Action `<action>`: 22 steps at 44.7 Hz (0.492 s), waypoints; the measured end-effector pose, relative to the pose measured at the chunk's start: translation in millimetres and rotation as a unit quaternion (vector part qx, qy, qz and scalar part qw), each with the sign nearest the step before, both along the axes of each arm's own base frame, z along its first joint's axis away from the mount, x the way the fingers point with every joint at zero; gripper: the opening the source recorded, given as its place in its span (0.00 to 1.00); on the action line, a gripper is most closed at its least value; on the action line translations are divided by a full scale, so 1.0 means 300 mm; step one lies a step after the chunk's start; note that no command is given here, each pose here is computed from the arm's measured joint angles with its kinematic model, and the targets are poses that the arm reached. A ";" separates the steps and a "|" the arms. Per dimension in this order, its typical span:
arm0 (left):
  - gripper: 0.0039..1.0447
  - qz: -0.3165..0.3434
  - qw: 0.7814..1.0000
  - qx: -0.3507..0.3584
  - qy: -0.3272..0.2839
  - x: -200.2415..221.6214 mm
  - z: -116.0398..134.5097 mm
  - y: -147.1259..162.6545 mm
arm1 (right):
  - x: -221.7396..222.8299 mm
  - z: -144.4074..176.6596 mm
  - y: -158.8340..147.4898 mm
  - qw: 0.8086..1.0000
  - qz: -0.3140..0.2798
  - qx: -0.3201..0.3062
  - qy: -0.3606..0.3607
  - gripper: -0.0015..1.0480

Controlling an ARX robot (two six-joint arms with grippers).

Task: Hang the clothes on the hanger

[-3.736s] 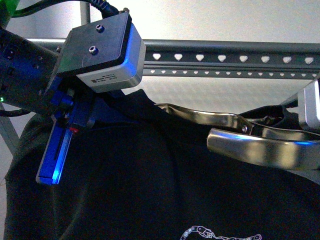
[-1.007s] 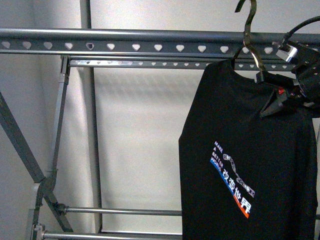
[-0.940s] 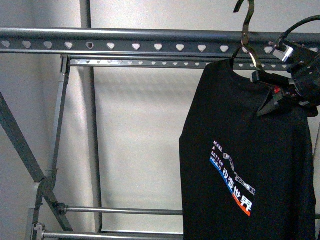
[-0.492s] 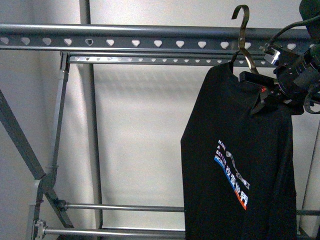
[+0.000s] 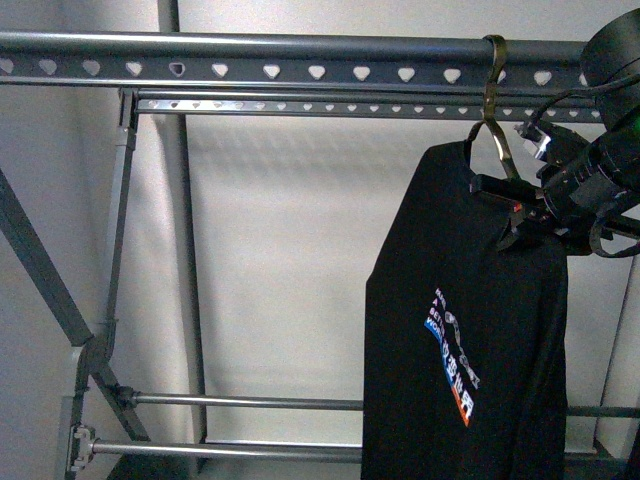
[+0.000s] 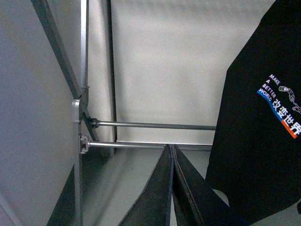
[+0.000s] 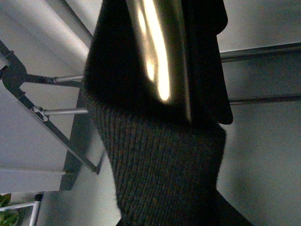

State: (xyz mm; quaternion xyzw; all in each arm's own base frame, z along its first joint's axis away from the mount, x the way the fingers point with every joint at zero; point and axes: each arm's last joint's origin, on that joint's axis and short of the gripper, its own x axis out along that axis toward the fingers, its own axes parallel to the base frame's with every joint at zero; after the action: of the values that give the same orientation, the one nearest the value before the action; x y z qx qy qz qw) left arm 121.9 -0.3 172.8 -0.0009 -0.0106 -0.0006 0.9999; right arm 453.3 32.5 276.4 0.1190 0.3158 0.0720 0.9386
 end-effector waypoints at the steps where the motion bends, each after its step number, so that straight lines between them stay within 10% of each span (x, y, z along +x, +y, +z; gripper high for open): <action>1: 0.03 0.000 1.000 0.000 -0.002 -0.002 0.002 0.000 | 0.000 -0.003 0.000 1.000 0.000 0.000 -0.001 0.07; 5: 0.03 0.000 1.000 0.000 0.000 -0.011 0.001 0.000 | 0.001 -0.026 0.007 1.000 0.007 0.006 -0.014 0.07; 12: 0.03 0.000 1.000 0.000 -0.001 -0.027 0.001 0.000 | -0.052 -0.043 0.034 0.994 -0.011 -0.036 -0.107 0.39; 22: 0.03 0.000 1.000 0.000 -0.001 -0.043 0.000 0.000 | -0.492 0.149 0.028 0.928 -0.024 -0.033 -0.371 0.85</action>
State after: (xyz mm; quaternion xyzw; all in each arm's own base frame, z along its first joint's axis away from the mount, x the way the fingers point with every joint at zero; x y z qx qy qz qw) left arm 109.0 -0.2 172.8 -0.0009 -0.0115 -0.0008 0.9999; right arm 305.6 40.8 321.2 0.0604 -0.0553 0.0777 0.9936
